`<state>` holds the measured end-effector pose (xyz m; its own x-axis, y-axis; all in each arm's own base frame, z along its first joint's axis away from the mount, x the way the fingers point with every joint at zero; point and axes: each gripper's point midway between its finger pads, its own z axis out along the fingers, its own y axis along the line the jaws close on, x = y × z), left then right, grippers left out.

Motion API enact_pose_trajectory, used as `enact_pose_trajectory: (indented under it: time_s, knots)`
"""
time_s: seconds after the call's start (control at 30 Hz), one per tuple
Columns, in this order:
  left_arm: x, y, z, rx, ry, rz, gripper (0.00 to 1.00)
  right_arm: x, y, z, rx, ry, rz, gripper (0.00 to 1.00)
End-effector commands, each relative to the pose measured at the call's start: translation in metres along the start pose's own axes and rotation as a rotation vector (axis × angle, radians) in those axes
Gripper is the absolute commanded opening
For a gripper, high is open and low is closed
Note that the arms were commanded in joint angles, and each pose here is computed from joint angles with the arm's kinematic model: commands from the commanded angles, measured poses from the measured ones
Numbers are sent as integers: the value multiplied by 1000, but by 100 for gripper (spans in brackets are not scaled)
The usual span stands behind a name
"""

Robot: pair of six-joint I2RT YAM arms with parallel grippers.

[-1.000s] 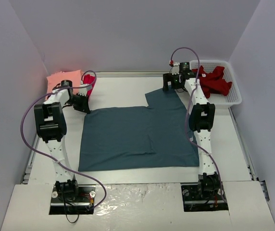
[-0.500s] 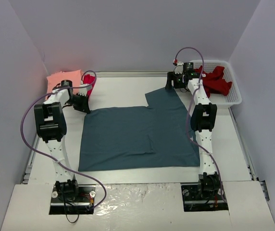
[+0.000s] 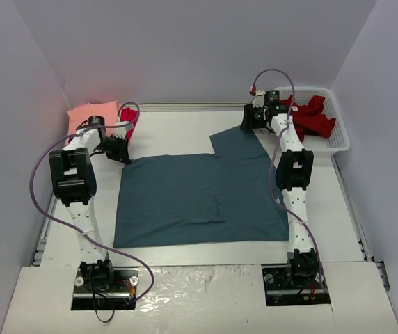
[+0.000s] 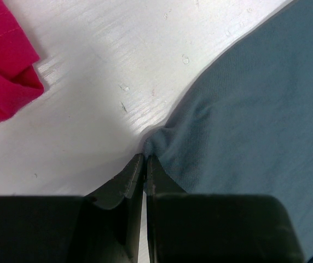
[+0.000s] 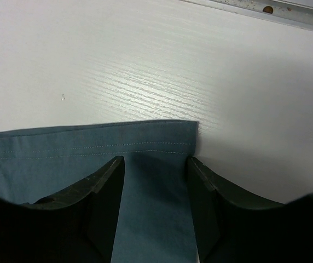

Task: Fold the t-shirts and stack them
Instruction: Grap the side of the flattened tshirt furthest away from the robot with both arms

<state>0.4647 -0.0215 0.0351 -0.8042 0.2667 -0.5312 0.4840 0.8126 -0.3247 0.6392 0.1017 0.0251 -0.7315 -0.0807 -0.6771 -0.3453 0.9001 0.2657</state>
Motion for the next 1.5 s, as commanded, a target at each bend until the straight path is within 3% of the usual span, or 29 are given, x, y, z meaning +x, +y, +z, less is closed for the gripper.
enact_pose_trajectory:
  time_s: [0.0, 0.47, 0.57, 0.77, 0.93, 0.97, 1.47]
  knots:
    - [2, -3, -4, -7, 17, 28, 2, 11, -7, 5, 32, 32, 17, 44]
    - [4, -6, -3, -3, 29, 36, 2, 8, -21, 3, 71, 18, 39, 34]
    - [2, -7, -4, -11, 28, 44, 2, 5, -26, 2, 94, 10, 37, 29]
    - [-1, -9, -2, -16, 34, 59, 2, 6, -28, 3, 104, 10, 37, 8]
    - [-2, -16, -1, -26, 47, 95, 2, 4, -28, 1, 105, 6, 34, 6]
    - [-2, -16, -1, -30, 46, 97, 2, 2, -27, 0, 105, 3, 30, 0]
    - [-23, -16, -15, -88, 1, 94, 2, -28, -13, -41, 110, -35, -21, 0]
